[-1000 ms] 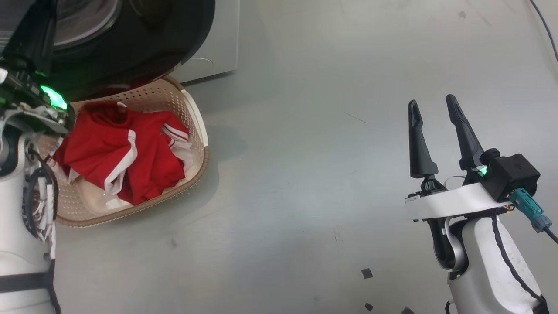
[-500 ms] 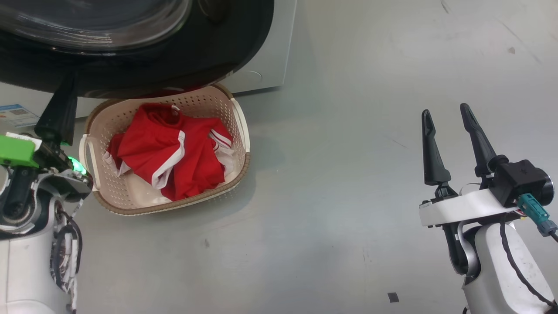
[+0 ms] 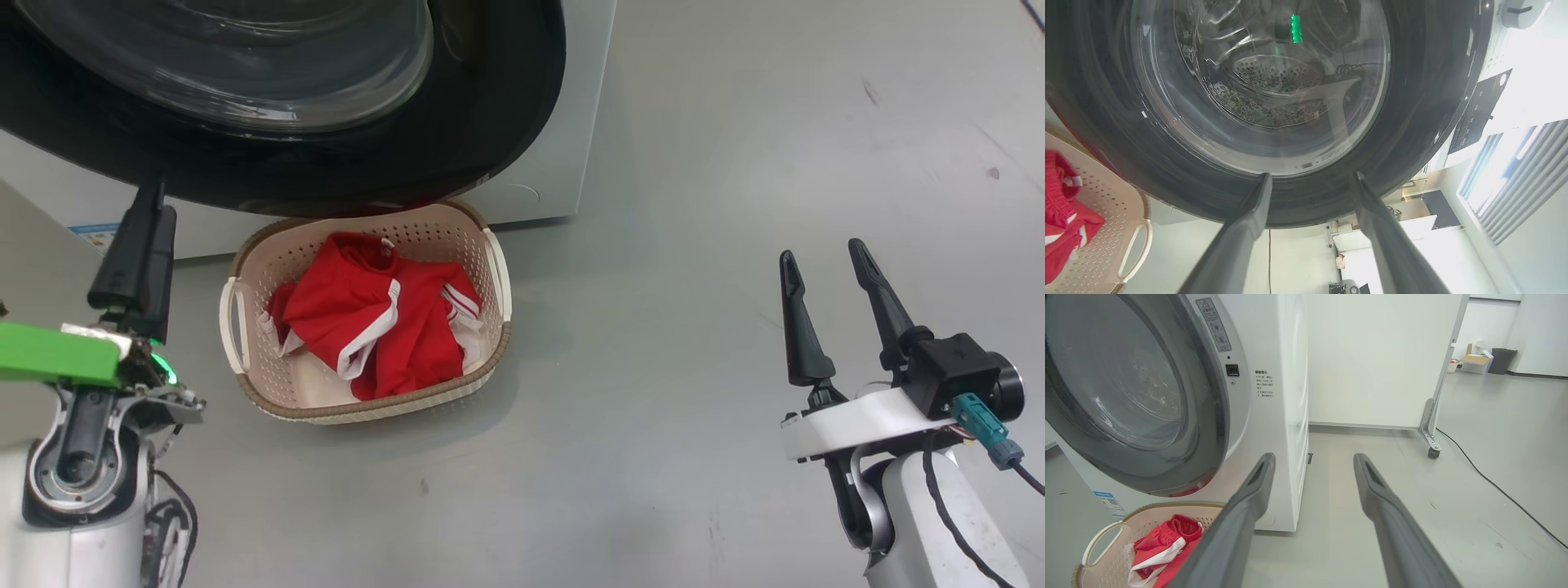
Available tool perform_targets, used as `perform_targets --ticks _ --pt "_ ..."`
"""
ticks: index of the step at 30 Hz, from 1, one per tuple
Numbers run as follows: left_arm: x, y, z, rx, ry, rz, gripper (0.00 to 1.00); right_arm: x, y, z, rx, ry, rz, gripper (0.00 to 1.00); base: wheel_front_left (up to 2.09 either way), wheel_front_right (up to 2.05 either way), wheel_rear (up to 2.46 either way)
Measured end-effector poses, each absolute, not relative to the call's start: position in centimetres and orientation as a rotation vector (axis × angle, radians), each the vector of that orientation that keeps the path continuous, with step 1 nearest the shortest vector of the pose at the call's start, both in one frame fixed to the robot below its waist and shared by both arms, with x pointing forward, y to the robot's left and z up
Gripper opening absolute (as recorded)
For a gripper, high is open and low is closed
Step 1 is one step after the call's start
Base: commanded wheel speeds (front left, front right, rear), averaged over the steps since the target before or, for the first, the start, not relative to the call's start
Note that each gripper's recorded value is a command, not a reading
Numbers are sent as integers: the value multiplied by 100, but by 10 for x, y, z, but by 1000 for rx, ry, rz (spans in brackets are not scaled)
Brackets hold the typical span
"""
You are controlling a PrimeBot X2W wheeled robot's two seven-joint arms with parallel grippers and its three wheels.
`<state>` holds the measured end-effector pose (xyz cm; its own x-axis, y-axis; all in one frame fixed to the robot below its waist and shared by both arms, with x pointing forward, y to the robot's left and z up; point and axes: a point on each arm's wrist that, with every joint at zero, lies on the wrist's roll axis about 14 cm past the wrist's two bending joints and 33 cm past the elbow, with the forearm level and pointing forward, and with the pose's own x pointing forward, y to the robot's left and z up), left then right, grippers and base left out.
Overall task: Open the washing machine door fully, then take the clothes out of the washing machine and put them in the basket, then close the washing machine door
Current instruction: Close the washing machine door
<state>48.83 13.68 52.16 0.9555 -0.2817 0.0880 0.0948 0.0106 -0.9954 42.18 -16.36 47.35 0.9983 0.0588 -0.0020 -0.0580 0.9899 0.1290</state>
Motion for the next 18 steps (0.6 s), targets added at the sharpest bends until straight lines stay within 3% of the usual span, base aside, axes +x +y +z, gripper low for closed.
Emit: perform_targets --ticks 18 --pt "431 170 574 -689 -125 -245 100 407 -143 497 125 -49 121 100 0 0 0"
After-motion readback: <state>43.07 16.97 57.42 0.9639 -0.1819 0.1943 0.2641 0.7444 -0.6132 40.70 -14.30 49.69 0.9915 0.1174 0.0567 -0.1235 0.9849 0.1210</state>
